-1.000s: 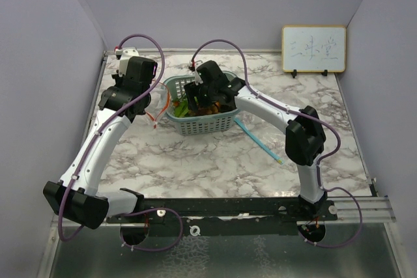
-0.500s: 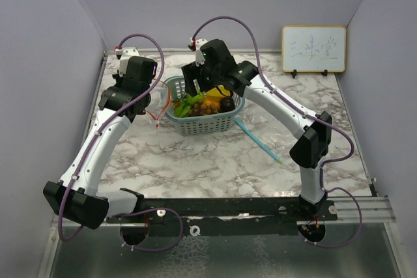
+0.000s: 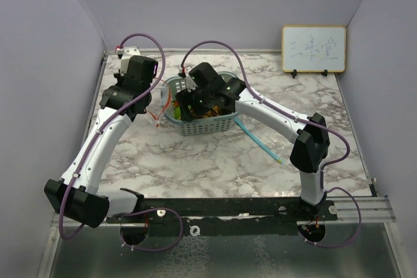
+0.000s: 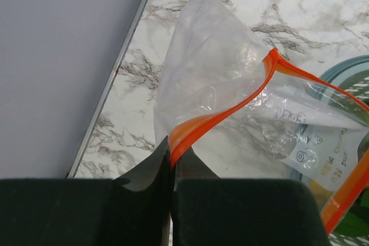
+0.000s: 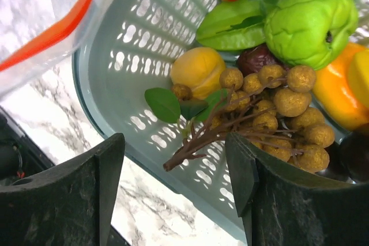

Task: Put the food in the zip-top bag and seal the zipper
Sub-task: Pick up the fake fruit from the bin.

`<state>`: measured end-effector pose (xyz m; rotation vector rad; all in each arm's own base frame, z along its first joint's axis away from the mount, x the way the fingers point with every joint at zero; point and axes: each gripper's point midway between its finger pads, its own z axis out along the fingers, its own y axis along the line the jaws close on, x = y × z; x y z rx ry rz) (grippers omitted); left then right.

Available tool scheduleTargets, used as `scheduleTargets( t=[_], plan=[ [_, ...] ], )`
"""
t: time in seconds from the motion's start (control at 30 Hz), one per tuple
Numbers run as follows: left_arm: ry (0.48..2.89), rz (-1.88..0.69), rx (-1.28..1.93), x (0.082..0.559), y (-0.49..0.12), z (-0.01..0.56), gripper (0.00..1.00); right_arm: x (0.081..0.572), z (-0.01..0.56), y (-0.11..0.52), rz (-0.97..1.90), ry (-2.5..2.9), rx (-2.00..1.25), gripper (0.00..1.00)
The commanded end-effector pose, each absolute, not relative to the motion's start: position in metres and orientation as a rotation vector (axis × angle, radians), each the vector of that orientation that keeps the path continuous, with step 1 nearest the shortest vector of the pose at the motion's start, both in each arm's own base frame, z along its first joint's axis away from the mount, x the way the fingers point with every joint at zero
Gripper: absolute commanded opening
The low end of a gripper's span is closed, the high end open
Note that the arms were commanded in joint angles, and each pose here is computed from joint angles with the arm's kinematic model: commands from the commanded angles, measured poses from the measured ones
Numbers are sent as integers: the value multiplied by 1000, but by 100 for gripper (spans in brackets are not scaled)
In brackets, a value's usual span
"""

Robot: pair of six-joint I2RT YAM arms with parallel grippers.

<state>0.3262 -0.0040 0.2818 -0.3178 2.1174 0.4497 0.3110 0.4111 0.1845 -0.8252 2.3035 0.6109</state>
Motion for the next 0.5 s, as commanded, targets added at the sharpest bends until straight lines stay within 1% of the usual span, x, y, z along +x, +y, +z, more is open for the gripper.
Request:
scheduleTargets(
  t=[0.0,0.03,0.07,0.1,0.13,0.3,0.33,0.37,0.43,0.47],
  plan=[
    [2094,395,-324,335,-10,293,0,333,153,386,384,2347,-709,69],
    [2095,393,-324,335,-10,292,0,337,150,381,343,2349,-687,69],
    [2097,392,-324,335,-11,292,0,341,148,377,303,2348,-663,66],
    [2098,392,-326,335,-10,291,0,344,147,373,272,2346,-646,60],
    [2096,390,-325,335,-11,292,0,347,145,369,241,2345,-632,56],
    [2093,387,-329,334,-11,293,0,344,132,368,228,2369,-653,53],
    [2093,388,-330,334,-10,293,0,342,129,368,232,2378,-655,50],
    [2092,383,-330,334,-11,293,0,342,127,367,230,2379,-656,43],
    [2090,369,-325,334,-12,293,0,345,125,360,188,2379,-636,26],
    [2089,354,-323,335,-14,293,0,348,127,355,159,2373,-621,21]
  ],
)
